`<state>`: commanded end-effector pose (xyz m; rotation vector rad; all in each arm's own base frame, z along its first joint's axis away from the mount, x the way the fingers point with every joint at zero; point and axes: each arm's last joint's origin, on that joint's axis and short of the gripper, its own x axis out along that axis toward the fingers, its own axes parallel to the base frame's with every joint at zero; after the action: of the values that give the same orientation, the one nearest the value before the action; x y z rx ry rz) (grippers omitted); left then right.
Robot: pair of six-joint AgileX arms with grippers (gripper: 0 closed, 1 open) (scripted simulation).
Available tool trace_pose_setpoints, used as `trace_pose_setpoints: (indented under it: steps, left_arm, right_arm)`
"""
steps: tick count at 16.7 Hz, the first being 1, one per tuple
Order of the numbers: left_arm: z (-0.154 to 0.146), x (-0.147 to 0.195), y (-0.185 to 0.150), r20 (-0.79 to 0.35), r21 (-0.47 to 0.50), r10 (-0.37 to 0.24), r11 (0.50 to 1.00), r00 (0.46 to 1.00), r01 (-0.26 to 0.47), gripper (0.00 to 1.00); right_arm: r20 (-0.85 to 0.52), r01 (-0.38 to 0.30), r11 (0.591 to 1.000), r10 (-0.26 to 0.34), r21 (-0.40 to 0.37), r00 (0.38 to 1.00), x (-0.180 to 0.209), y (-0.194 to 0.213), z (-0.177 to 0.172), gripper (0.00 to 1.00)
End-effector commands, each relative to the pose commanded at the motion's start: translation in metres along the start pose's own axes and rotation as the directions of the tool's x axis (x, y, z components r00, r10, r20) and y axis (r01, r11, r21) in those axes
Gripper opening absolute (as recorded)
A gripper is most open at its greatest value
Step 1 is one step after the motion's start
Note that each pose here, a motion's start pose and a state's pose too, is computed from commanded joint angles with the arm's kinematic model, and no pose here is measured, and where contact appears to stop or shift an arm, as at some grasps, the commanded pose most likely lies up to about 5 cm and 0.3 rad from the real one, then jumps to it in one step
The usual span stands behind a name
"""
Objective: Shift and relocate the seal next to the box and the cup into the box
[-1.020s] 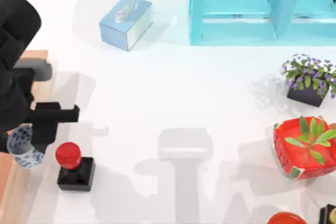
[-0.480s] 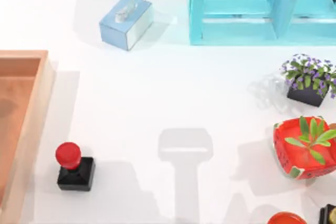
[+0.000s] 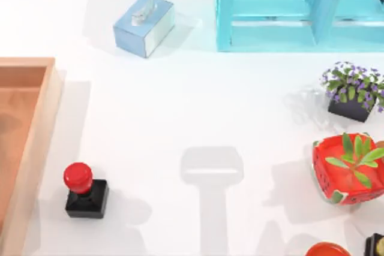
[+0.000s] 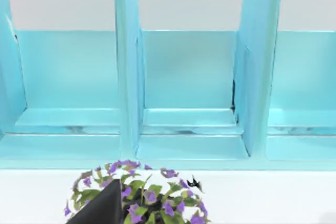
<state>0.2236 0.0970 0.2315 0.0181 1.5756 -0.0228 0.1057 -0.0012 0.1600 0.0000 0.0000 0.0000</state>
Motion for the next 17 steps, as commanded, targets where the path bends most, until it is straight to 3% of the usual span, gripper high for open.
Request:
trace_pose_setpoints:
  steps: [9,17]
  left_arm:
    - [-0.011,0.020,-0.015,0.032,0.043,0.063,0.997,0.997,-0.065,0.00]
    - [0.000,0.065,0.001,0.000,0.000,0.000,1.000,1.000,0.000,0.00]
  right_arm:
    - [0.000,0.000,1.000,0.000,0.000,1.000,0.000,0.000,0.000,1.00]
    - [0.000,0.000,1.000,0.000,0.000,1.000,0.000,0.000,0.000,1.00]
